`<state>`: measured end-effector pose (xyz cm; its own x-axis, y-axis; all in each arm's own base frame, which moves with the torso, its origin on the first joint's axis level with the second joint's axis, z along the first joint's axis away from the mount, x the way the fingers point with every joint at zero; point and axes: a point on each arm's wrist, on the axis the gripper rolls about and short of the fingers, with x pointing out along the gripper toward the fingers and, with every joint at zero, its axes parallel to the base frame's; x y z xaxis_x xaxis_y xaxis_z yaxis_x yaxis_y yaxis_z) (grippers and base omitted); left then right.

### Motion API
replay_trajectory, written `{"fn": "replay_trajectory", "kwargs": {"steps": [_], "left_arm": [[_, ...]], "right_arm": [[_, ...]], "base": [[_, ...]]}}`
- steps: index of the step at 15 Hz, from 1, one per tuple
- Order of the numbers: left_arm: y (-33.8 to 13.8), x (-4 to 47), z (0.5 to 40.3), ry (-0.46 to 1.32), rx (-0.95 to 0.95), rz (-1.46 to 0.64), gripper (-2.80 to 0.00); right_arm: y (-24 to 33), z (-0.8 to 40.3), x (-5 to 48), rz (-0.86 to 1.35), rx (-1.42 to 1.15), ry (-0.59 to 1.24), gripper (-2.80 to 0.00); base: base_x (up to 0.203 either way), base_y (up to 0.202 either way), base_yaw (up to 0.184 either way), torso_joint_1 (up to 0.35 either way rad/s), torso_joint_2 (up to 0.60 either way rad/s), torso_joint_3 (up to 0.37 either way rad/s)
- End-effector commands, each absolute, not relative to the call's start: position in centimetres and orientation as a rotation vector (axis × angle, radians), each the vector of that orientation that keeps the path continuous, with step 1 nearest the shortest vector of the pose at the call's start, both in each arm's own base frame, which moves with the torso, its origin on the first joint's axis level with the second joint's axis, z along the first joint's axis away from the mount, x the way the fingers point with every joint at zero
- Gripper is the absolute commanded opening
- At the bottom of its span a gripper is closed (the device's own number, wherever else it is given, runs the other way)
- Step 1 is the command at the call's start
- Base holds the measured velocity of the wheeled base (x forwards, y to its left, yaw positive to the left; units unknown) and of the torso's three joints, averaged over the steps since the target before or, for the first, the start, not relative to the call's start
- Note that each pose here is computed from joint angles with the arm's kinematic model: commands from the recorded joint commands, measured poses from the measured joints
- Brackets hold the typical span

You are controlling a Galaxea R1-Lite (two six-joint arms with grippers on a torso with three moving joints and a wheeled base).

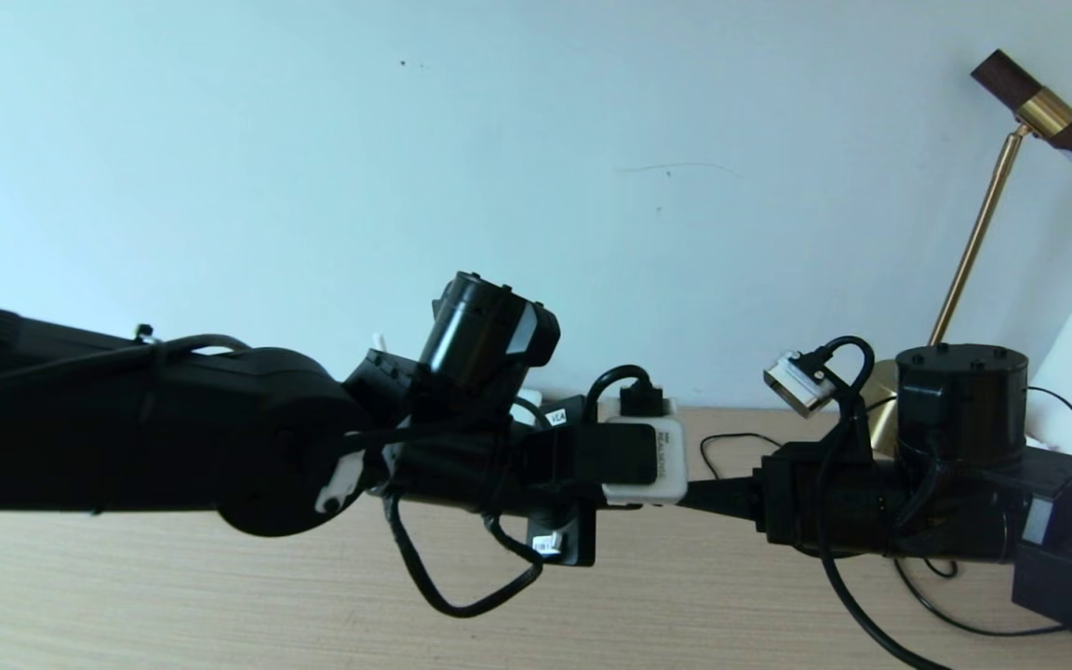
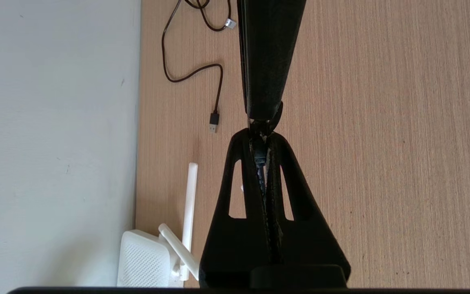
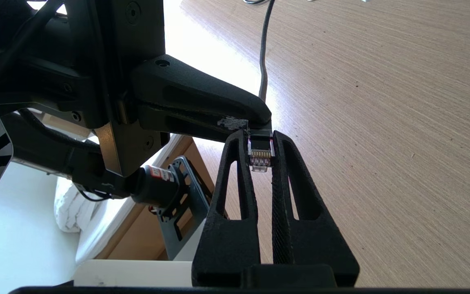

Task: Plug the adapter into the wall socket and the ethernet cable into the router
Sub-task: Hand it to the other hand

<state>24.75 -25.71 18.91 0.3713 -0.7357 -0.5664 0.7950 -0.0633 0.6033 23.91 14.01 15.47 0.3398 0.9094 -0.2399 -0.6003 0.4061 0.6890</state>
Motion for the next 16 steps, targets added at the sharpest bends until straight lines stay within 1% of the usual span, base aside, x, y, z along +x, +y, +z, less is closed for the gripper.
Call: {"fn": "replay_trajectory", "kwargs": {"steps": [1,11,12,13,16], "left_arm": [[-25.72,24.75,18.80,0.074,1.053,-1.258,-2.80],[-25.53,24.60,18.96,0.095,1.034,-1.245,-2.80],[-25.48,24.46,19.05,0.099,1.027,-1.247,-0.37],[-25.46,24.37,18.96,0.101,1.026,-1.249,0.00],[-25.51,24.27,19.08,0.098,1.016,-1.247,0.00]], "right_arm": [[13.99,15.62,23.91,1.053,0.542,0.661,-2.80],[13.97,15.59,23.90,1.051,0.543,0.662,-2.80],[13.96,15.56,23.89,1.050,0.543,0.663,-2.80],[13.95,15.55,23.88,1.050,0.543,0.663,-2.80],[13.94,15.51,23.86,1.049,0.544,0.665,-2.80]], "base": [[0.000,0.000,0.000,0.000,0.00,0.000],[0.000,0.000,0.000,0.000,0.00,0.000],[0.000,0.000,0.000,0.000,0.00,0.000],[0.000,0.000,0.000,0.000,0.00,0.000],[0.000,0.000,0.000,0.000,0.00,0.000]]}}
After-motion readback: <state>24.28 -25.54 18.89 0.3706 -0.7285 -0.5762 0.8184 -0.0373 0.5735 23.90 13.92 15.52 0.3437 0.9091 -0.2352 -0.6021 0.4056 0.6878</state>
